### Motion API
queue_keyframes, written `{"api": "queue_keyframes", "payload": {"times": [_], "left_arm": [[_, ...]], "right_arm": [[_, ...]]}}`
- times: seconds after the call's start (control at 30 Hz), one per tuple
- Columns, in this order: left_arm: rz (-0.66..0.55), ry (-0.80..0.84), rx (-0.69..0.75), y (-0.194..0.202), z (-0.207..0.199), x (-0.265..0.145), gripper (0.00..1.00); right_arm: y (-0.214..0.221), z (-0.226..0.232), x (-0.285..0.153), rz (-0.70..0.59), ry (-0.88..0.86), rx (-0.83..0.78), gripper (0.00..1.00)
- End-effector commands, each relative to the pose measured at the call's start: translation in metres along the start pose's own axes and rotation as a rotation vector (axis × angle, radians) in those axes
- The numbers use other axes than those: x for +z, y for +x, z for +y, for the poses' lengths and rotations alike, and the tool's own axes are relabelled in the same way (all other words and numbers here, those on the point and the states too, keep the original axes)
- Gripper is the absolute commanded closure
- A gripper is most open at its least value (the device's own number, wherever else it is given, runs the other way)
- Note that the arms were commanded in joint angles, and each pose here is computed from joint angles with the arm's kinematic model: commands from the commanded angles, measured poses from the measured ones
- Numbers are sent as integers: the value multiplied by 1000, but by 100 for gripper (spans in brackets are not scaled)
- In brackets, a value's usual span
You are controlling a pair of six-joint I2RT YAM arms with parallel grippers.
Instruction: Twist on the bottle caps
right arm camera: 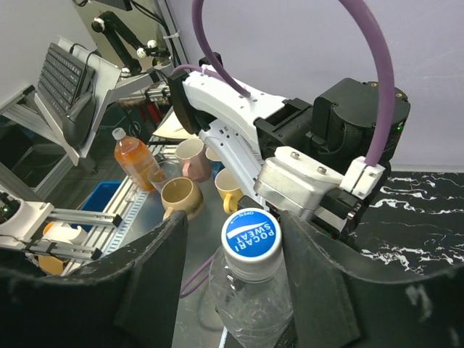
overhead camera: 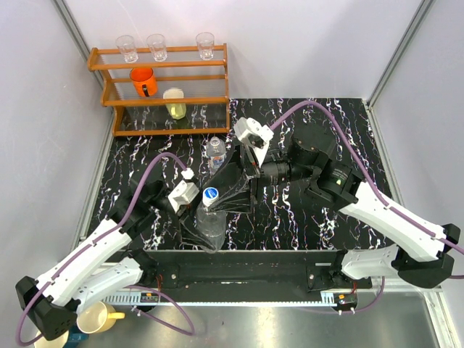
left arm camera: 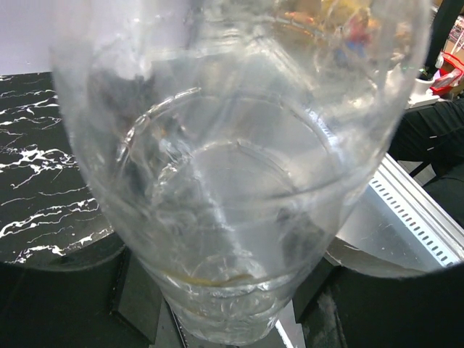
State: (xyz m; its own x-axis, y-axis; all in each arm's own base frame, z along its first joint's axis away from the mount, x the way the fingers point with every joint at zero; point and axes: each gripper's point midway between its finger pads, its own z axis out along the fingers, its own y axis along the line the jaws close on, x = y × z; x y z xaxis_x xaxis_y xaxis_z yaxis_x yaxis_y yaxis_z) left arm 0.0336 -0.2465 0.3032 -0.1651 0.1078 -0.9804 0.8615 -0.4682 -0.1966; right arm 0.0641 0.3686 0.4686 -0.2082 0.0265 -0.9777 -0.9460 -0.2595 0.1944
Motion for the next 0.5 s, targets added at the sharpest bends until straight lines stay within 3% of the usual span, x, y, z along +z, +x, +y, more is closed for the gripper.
{"api": "queue_keyframes", "payload": {"times": [0.0,0.33,0.43,0.47], "left_arm": [[-15,-5,117,-19,-3,0,66],[-32,-94,149,-26,11,-2,68],[-46,-192,172,-30,26,-5,67],[-52,-256,174,-32,37,-8,67]], "right_arm": [[-15,11,1,-46,-56,-16,42],[-8,-3,2,-51,12,8,72],[-1,-17,-1,-28,99,23,80],[-1,-30,-3,-35,171,25,86]]}}
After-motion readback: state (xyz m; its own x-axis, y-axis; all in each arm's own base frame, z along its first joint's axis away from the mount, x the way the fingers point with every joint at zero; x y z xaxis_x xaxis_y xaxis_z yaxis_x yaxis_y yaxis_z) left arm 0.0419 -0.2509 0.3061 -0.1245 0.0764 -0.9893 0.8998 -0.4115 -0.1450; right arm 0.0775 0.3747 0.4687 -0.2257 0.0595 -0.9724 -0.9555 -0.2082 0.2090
